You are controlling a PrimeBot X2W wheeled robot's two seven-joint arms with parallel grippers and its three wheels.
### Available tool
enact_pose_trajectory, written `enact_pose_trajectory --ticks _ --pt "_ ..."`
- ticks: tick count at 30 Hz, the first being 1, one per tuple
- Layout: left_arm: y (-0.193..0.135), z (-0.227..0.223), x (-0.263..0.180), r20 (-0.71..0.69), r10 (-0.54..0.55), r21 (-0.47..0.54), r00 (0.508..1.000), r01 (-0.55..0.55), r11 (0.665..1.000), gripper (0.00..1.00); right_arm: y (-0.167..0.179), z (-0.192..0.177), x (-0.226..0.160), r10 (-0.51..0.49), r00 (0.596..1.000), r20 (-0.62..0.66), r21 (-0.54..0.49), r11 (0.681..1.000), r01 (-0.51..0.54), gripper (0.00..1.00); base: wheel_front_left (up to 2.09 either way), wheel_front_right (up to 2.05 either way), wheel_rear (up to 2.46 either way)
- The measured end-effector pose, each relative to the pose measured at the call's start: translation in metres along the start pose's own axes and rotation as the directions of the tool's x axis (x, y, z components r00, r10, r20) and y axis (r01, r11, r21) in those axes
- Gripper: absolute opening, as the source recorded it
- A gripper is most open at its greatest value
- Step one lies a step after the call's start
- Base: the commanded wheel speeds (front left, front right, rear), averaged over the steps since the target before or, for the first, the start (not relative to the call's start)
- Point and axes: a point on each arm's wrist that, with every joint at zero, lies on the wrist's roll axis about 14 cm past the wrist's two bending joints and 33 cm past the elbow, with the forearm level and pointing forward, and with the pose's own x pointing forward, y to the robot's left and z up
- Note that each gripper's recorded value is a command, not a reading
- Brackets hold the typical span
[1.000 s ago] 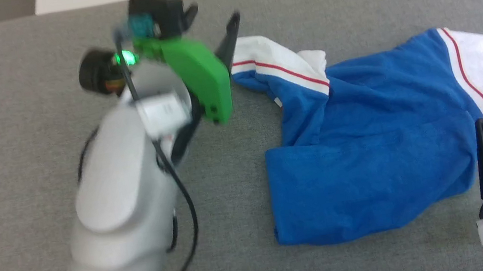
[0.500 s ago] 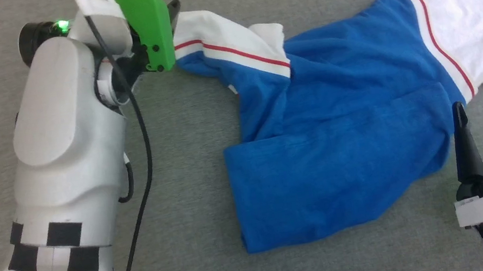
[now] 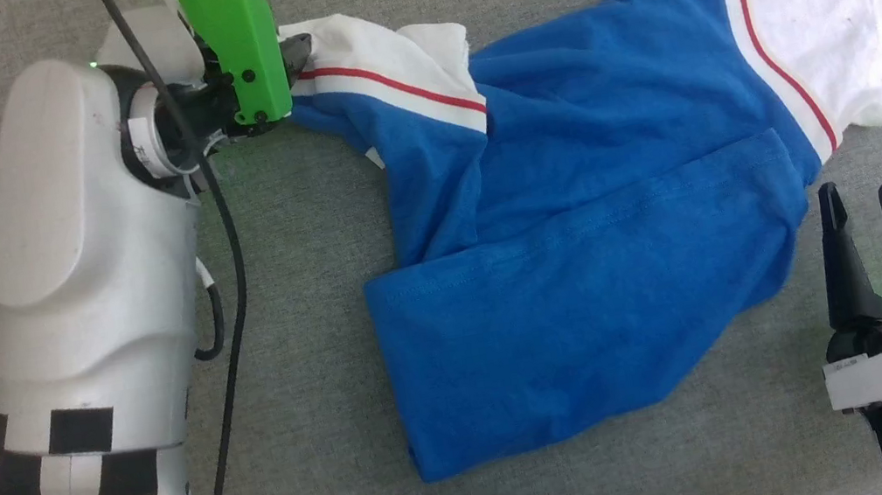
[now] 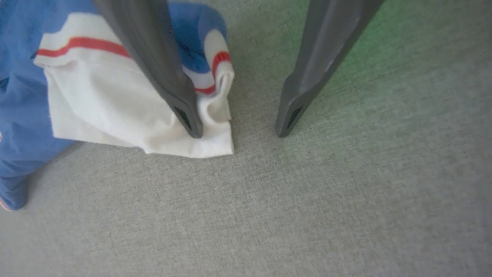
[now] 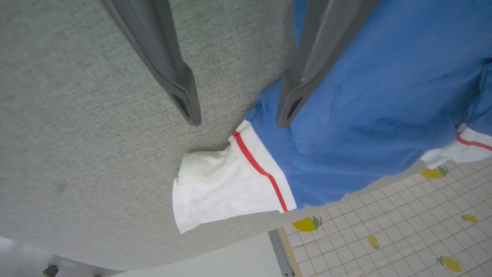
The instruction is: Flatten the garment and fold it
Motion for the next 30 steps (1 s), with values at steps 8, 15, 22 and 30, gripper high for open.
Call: enact_pose_trajectory --ticks 8,15,22,30 --pt "0.005 -0.003 -0.008 0.017 -0.023 0.004 1.0 0.023 1.0 0.0 0.004 0.0 0.006 0.011 1.0 0.007 0.002 1.0 -0.011 1.0 0.0 0.0 0.0" --pt "-0.014 0.018 -0.032 0.218 -0.111 0.062 0.97 0.099 0.993 0.0 0.008 0.011 0.005 0.026 0.999 0.04 0.006 1.0 -0.027 1.0 0.0 0.0 0.0" --pt "-0.051 0.028 -0.095 0.456 -0.252 0.128 0.853 0.217 0.968 0.0 0.011 0.027 -0.006 0.043 0.996 0.081 0.019 0.999 -0.045 1.0 0.0 0.0 0.0" --pt "-0.02 -0.041 -0.157 0.594 -0.134 -0.037 0.793 0.193 0.98 0.0 0.017 0.043 -0.022 0.076 0.991 0.109 0.022 0.997 -0.079 1.0 0.0 0.0 0.0"
